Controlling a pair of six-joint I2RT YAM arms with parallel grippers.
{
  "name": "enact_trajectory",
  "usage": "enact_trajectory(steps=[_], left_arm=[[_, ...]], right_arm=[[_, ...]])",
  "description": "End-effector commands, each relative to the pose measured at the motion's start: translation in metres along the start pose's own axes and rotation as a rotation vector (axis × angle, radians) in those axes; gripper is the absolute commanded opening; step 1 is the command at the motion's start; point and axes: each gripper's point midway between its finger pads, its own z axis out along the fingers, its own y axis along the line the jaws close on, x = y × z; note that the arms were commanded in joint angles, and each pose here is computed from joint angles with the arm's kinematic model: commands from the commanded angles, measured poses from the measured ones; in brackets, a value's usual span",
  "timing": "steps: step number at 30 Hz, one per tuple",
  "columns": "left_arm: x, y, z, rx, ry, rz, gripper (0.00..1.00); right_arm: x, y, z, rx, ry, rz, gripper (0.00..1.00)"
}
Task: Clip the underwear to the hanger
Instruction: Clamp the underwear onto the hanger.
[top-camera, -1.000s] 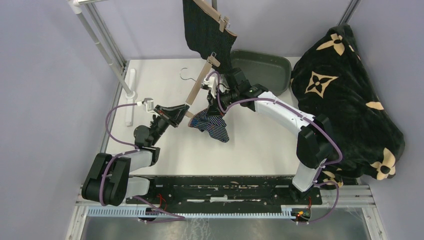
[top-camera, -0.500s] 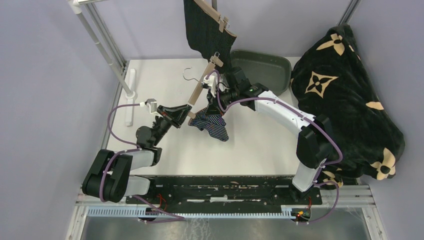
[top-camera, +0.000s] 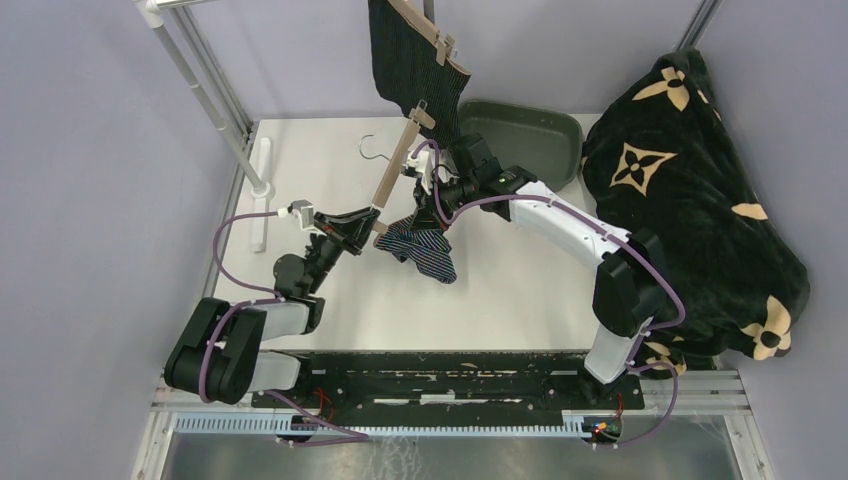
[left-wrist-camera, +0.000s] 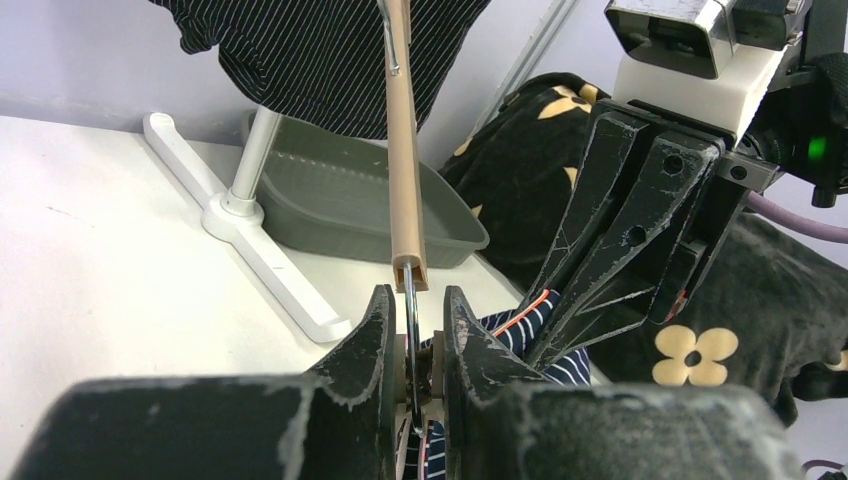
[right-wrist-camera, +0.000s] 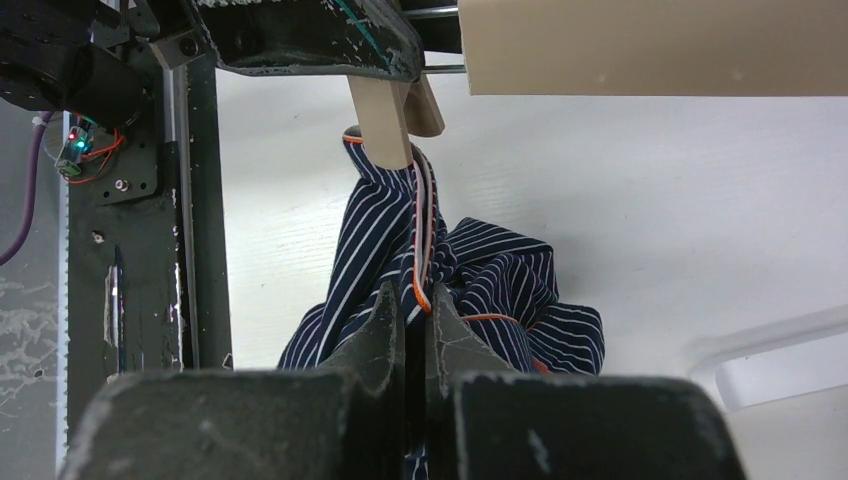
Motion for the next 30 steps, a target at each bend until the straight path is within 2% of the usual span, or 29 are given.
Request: enact_trajectory(steps=[1, 30], left_arm=[[-0.025, -0.009, 0.003, 0.032, -0.104, 0.106, 0.03], [-0.018, -0.028, 0.011, 0.154, -0.082, 0.065, 0.03]], right_arm=[[-0.031, 0.004, -0.006, -0.015, -0.07, -0.059, 0.01], [-0.037, 0.004, -0.011, -0.007, -0.076, -0.089, 0.01]])
